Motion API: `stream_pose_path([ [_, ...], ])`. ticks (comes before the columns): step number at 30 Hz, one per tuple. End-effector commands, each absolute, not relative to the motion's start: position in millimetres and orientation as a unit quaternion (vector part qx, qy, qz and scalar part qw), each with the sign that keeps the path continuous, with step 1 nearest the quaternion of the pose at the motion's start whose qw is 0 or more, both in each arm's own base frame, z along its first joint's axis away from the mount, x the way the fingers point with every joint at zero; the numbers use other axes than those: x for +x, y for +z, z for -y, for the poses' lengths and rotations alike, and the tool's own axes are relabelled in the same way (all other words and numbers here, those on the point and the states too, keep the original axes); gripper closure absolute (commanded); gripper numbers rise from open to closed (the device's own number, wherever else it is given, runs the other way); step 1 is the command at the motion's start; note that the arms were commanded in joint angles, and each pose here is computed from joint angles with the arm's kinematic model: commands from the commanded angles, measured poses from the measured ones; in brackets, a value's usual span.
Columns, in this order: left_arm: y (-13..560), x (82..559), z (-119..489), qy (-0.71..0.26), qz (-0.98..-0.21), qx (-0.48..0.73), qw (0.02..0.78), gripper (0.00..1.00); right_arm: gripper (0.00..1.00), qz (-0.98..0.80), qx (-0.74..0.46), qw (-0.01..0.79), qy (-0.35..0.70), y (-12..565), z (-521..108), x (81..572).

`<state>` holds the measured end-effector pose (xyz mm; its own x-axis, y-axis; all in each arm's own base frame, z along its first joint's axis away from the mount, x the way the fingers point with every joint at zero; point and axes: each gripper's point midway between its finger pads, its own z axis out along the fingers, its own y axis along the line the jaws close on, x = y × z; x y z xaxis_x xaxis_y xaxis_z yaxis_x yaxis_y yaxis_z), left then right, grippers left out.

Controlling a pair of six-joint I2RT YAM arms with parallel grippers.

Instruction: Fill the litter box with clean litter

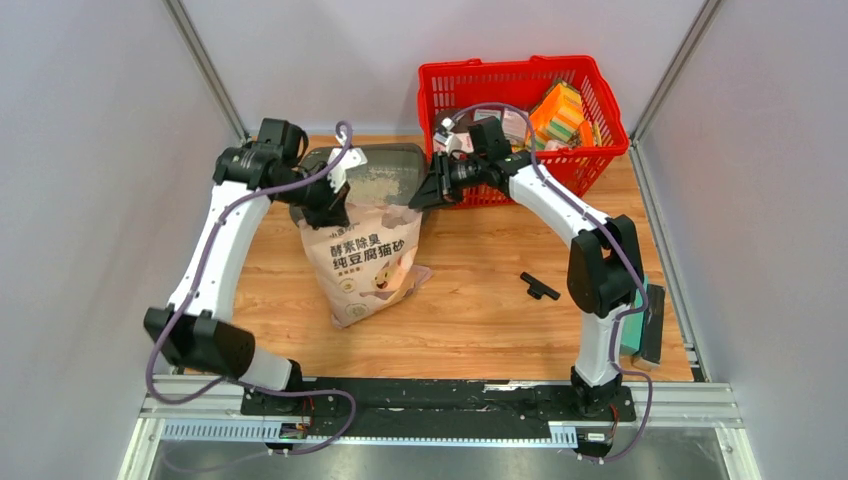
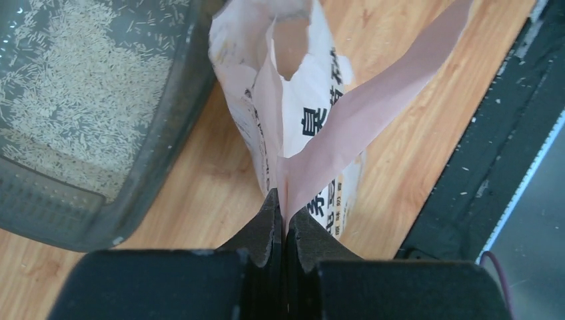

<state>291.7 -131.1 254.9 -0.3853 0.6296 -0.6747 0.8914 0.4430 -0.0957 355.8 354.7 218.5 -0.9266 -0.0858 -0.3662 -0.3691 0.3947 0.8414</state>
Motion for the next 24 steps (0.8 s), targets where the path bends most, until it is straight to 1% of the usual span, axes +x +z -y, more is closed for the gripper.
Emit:
stream_pose_path([
  [1,281,251,131,-0.231,-0.779,0.475,0.339,1.00,1.00,-0.810,-0.103,0.193,0.544,270,-311,389],
  [2,291,242,128,-0.215,-0.767,0.479,0.369,1.00,1.00,-0.807,-0.091,0.198,0.548,279,-301,394],
  [4,286,239,127,-0.202,-0.754,0.485,0.396,1.00,1.00,-0.796,-0.088,0.195,0.566,290,-293,394],
  [5,296,230,126,-0.190,-0.739,0.488,0.424,1.00,1.00,-0.794,-0.080,0.194,0.570,294,-286,395],
  [9,297,225,123,-0.167,-0.719,0.481,0.473,1.00,1.00,-0.785,-0.066,0.172,0.591,298,-275,387],
  [11,297,225,123,-0.160,-0.711,0.476,0.492,1.00,1.00,-0.787,-0.053,0.156,0.595,290,-272,383],
  [12,297,224,123,-0.163,-0.711,0.473,0.494,1.00,1.00,-0.788,-0.028,0.137,0.600,289,-272,381],
  [14,299,225,125,-0.165,-0.708,0.470,0.500,1.00,1.00,-0.779,-0.009,0.123,0.615,288,-271,382],
  [19,300,225,120,-0.148,-0.707,0.475,0.503,1.00,1.00,-0.772,0.002,0.107,0.626,289,-270,381],
  [21,301,224,117,-0.133,-0.703,0.483,0.505,1.00,1.00,-0.773,0.016,0.109,0.624,289,-265,387],
  [24,302,222,110,-0.108,-0.699,0.496,0.504,1.00,1.00,-0.769,0.005,0.127,0.626,301,-262,391],
])
